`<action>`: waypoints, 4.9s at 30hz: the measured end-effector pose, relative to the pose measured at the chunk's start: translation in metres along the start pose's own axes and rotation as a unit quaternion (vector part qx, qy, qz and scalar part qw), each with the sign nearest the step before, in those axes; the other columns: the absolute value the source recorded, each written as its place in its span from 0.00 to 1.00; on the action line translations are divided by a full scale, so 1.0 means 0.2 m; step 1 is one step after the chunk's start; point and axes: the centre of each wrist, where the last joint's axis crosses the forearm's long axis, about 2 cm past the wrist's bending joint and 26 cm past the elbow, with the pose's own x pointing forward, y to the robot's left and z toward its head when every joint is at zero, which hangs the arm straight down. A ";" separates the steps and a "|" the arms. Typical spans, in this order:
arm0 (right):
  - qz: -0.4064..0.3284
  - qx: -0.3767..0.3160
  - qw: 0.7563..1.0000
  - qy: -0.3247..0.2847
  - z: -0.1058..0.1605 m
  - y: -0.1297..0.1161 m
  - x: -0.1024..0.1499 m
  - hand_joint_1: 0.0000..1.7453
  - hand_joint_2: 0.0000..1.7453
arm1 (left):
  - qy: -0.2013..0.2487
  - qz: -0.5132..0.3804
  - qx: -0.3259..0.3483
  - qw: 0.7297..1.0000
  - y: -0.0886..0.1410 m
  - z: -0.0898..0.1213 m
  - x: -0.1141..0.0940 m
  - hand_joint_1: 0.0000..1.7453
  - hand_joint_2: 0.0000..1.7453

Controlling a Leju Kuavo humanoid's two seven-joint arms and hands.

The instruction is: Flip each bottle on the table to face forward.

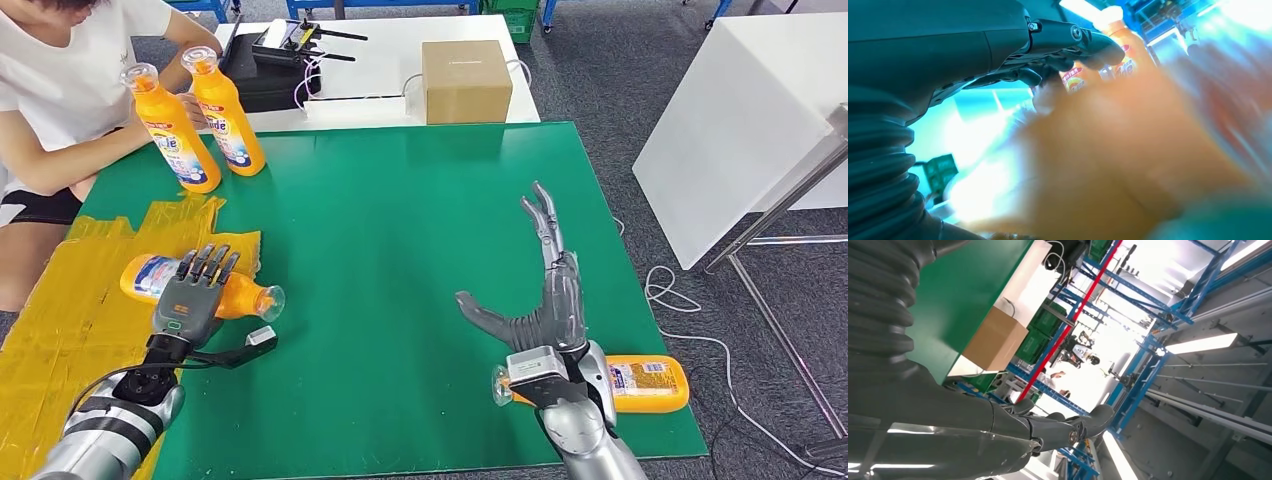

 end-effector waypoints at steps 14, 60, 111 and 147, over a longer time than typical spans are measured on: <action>0.000 0.007 1.000 0.007 0.01 0.01 -0.01 0.00 1.00 | 0.035 0.046 -0.015 0.998 -0.02 0.01 0.02 0.00 1.00; 0.094 0.104 0.989 0.056 0.15 -0.04 -0.06 0.00 1.00 | -0.092 0.643 0.186 0.737 0.51 0.02 0.38 0.00 1.00; 0.318 0.395 0.809 0.297 0.76 -1.12 -0.28 0.00 1.00 | -0.080 0.759 0.103 0.638 0.52 0.04 0.59 0.00 1.00; 0.423 0.400 0.737 0.344 0.75 -0.74 -0.61 0.82 1.00 | -0.090 0.734 0.083 0.668 0.55 0.01 0.67 0.00 1.00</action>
